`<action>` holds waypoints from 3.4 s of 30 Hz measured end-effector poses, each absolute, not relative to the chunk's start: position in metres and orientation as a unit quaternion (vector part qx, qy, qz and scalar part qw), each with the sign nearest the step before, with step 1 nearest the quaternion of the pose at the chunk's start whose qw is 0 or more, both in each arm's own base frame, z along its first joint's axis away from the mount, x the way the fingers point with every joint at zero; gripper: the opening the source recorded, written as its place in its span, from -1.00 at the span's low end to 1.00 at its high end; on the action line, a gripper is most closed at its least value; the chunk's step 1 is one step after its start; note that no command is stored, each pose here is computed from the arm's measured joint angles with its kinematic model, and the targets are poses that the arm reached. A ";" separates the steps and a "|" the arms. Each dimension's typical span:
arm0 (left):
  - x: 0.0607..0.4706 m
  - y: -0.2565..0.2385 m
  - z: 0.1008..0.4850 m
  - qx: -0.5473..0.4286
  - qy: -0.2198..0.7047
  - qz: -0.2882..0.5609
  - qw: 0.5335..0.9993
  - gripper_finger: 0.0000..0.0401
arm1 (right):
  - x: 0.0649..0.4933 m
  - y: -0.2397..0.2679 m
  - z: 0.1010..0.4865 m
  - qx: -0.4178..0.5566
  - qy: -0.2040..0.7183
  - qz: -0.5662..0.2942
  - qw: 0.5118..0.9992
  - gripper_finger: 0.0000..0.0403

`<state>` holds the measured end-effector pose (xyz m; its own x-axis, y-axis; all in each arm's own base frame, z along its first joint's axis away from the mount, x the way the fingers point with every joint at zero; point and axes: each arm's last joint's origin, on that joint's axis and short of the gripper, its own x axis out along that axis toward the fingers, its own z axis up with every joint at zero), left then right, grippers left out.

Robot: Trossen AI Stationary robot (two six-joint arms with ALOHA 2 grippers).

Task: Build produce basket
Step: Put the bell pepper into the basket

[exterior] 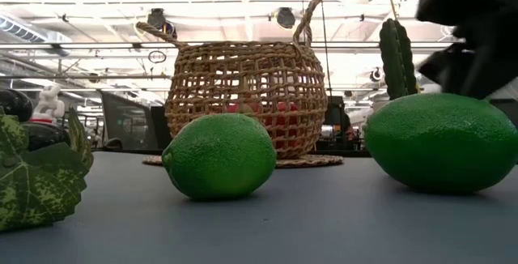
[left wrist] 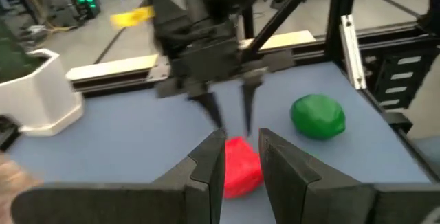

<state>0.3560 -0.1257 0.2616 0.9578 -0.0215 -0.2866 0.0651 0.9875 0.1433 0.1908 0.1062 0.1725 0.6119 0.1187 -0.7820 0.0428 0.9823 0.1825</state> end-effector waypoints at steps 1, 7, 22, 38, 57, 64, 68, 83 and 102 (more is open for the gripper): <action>0.362 -0.128 0.260 0.075 0.146 -0.028 0.986 -0.55 | 0.193 0.103 0.173 0.095 0.434 0.017 0.896 -0.30; 0.405 -0.144 0.251 0.085 0.201 -0.060 0.974 -0.55 | 0.202 0.089 0.171 0.107 0.422 -0.024 0.900 -0.37; 0.462 -0.159 0.218 0.092 0.285 -0.083 0.950 -0.35 | 0.196 0.082 0.184 0.122 0.409 -0.027 0.904 -0.38; 0.458 -0.136 0.188 0.091 0.393 -0.073 0.912 -0.37 | 0.183 0.085 0.177 0.135 0.463 -0.040 0.875 -0.38; 0.467 -0.099 0.169 0.090 0.427 0.024 0.899 -0.94 | 0.184 0.087 0.177 0.143 0.466 -0.028 0.873 -0.38; 0.466 -0.090 0.169 0.107 0.427 0.097 0.893 -0.89 | 0.183 0.088 0.177 0.163 0.476 -0.016 0.864 -0.38; 0.463 -0.102 0.176 0.116 0.422 0.083 0.895 -0.88 | 0.183 0.088 0.177 0.165 0.476 -0.016 0.864 -0.38; 0.465 -0.128 0.188 0.098 0.384 -0.048 0.917 -0.88 | 0.190 0.086 0.157 0.160 0.461 -0.007 0.873 -0.38; 0.476 -0.081 0.162 0.108 0.412 0.098 0.899 -0.88 | 0.196 0.085 0.150 0.159 0.476 0.007 0.865 -0.38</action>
<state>0.4763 -0.0812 0.1621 0.6409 0.2659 -0.7201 -0.0873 0.9572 0.2759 0.1956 0.0846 0.1503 0.5476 0.1635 -0.8206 0.1381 0.9496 0.2814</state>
